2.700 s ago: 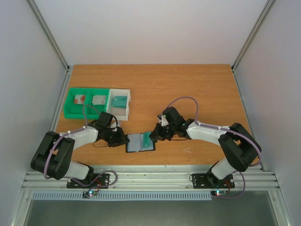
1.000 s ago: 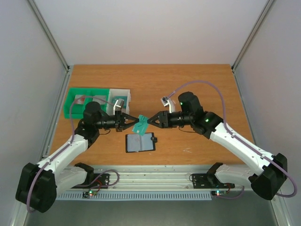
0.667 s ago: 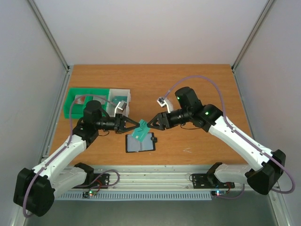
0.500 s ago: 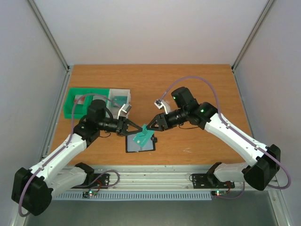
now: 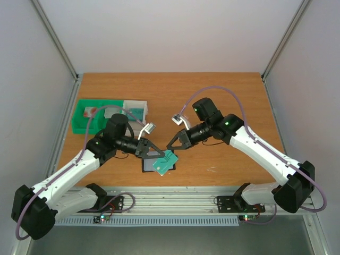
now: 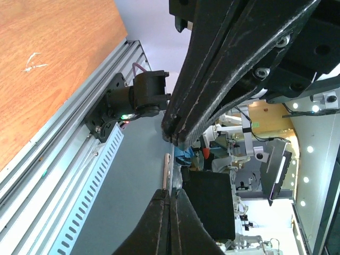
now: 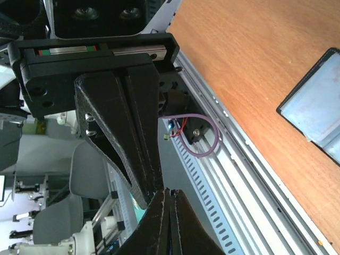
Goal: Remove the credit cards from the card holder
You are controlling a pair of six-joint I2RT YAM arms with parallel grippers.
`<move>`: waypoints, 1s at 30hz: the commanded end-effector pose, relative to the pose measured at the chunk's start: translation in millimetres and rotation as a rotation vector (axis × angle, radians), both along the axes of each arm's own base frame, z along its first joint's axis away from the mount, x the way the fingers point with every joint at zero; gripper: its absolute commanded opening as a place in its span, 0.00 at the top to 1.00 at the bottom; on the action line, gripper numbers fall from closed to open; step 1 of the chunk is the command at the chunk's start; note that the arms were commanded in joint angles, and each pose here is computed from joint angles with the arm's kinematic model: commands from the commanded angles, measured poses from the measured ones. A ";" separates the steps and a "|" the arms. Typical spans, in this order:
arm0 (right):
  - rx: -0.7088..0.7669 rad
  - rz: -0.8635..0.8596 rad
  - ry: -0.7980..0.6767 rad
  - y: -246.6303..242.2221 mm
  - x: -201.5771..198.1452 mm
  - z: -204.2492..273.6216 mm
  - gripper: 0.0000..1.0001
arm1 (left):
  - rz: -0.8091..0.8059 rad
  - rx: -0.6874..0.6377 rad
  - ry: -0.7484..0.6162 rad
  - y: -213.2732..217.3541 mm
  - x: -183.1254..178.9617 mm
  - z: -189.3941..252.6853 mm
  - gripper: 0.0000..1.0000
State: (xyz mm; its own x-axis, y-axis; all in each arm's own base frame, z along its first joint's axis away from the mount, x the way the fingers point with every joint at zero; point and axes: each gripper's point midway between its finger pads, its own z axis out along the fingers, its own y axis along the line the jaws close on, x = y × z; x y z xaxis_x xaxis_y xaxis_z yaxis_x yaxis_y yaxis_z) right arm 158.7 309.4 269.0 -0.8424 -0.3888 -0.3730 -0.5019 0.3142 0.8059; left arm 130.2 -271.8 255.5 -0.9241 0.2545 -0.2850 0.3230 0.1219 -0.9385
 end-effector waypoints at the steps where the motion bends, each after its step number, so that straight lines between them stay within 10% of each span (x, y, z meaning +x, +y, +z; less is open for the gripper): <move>1: 0.061 0.050 0.019 -3.1 -15.6 8.3 0.99 | 0.000 -0.022 -0.066 -1.4 1.7 13.2 0.99; 9: 0.082 0.078 0.045 -3.6 -22.1 6.9 0.77 | -0.013 -0.051 -0.085 -0.5 -2.4 20.1 1.00; 22: 0.122 0.116 0.069 -1.6 -27.7 7.0 0.99 | 0.000 -0.056 -0.094 -1.3 -0.1 23.2 0.98; 30: 0.107 -0.042 0.064 0.0 -6.4 6.1 0.99 | 0.236 0.095 -0.135 6.1 36.3 9.4 0.41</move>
State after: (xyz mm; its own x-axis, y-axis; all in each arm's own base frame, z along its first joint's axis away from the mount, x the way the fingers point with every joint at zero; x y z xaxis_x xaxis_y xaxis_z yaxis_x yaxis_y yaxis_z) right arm 141.1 307.7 265.1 -0.8493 -0.4027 -0.3415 -0.4522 0.2208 0.8641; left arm 143.3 -270.5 256.7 -0.9326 0.1813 -0.3121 0.3463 0.2056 -0.9153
